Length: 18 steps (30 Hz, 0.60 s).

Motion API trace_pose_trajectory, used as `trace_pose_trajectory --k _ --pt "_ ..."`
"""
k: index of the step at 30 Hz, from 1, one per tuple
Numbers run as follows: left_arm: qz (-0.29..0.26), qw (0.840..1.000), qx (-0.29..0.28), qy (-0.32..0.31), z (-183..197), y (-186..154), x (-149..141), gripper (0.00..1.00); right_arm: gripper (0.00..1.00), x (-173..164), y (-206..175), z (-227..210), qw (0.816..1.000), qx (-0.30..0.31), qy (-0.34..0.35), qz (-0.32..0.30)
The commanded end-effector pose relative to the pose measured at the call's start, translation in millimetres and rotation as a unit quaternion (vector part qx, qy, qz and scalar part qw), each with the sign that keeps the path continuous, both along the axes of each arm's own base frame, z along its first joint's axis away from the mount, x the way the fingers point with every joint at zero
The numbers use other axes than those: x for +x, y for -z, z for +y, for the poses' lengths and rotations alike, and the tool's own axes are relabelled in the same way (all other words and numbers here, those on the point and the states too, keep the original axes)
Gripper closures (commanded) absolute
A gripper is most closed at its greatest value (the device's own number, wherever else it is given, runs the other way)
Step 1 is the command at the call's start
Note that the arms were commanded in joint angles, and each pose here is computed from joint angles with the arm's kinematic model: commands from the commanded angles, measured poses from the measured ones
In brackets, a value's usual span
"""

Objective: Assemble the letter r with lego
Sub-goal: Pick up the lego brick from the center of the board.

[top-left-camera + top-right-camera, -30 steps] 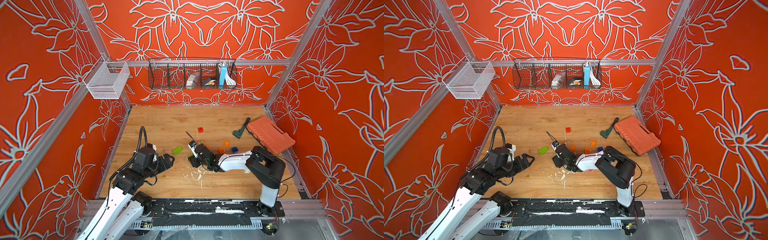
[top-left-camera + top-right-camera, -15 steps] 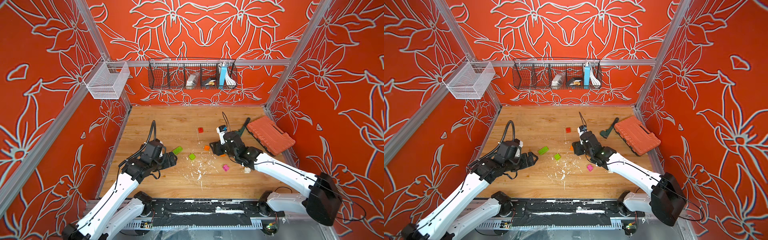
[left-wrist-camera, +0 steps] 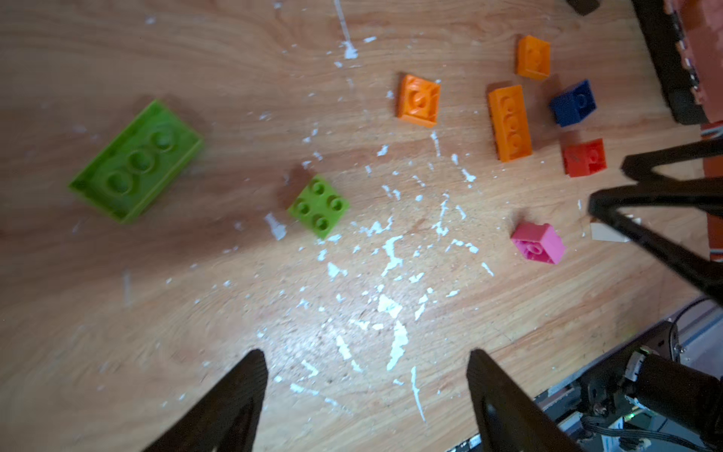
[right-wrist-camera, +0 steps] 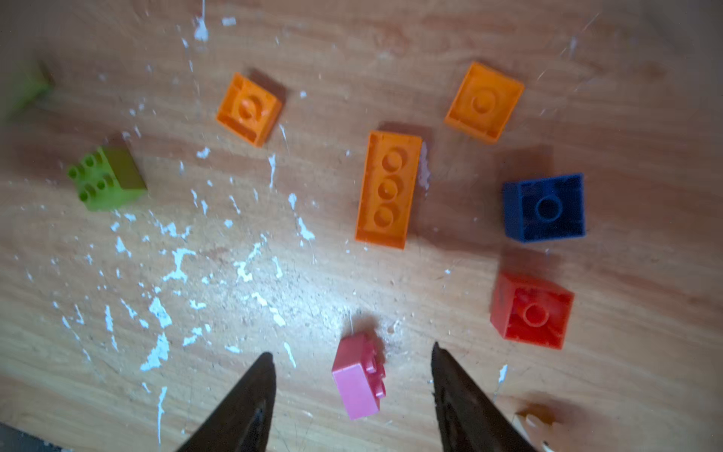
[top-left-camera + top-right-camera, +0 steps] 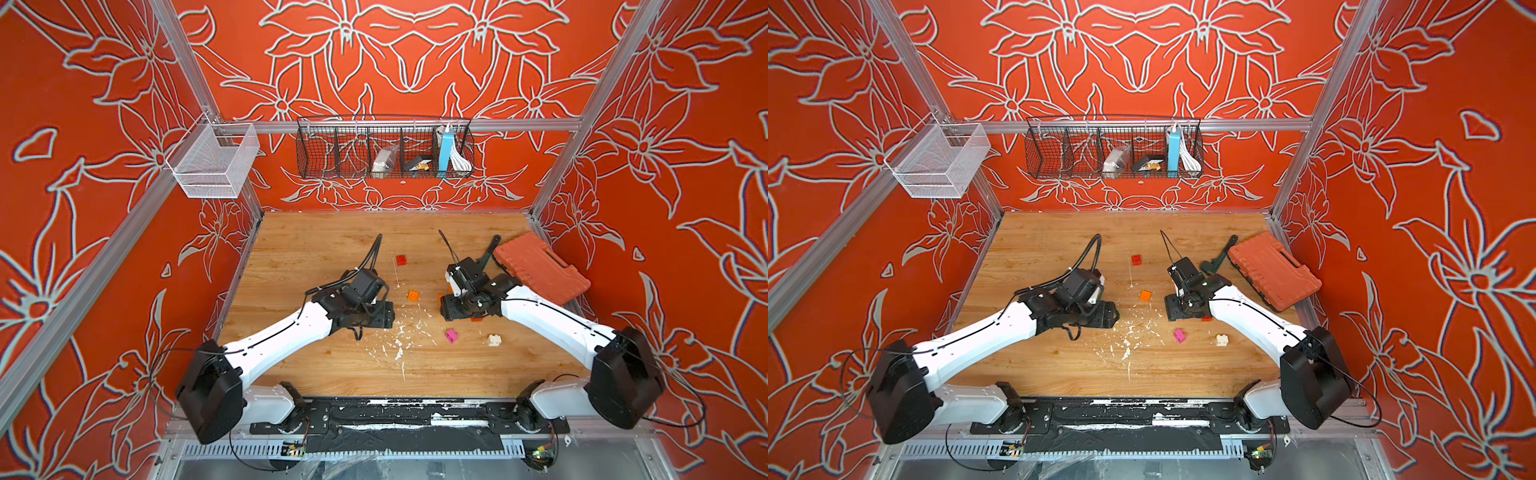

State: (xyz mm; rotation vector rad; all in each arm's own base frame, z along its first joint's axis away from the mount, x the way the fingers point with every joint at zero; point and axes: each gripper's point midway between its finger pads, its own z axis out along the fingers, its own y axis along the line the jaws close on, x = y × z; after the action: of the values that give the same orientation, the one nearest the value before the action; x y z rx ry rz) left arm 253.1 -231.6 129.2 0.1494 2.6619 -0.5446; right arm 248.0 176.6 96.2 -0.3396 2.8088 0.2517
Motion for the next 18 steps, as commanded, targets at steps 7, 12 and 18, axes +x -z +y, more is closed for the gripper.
trace_pose_trajectory --k 7,12,18 --pt "-0.03 0.992 -0.06 0.108 -75 -3 -15 0.19 0.38 -50 30 -14 0.995 0.014 0.001 0.095" --pt "-0.034 0.992 -0.082 0.085 -65 -5 -23 0.18 0.35 -48 36 -20 0.993 0.01 0.067 0.097" --pt "-0.06 0.991 -0.031 0.118 -58 -2 -28 0.16 0.33 -39 18 -39 0.975 0.043 0.213 0.055"
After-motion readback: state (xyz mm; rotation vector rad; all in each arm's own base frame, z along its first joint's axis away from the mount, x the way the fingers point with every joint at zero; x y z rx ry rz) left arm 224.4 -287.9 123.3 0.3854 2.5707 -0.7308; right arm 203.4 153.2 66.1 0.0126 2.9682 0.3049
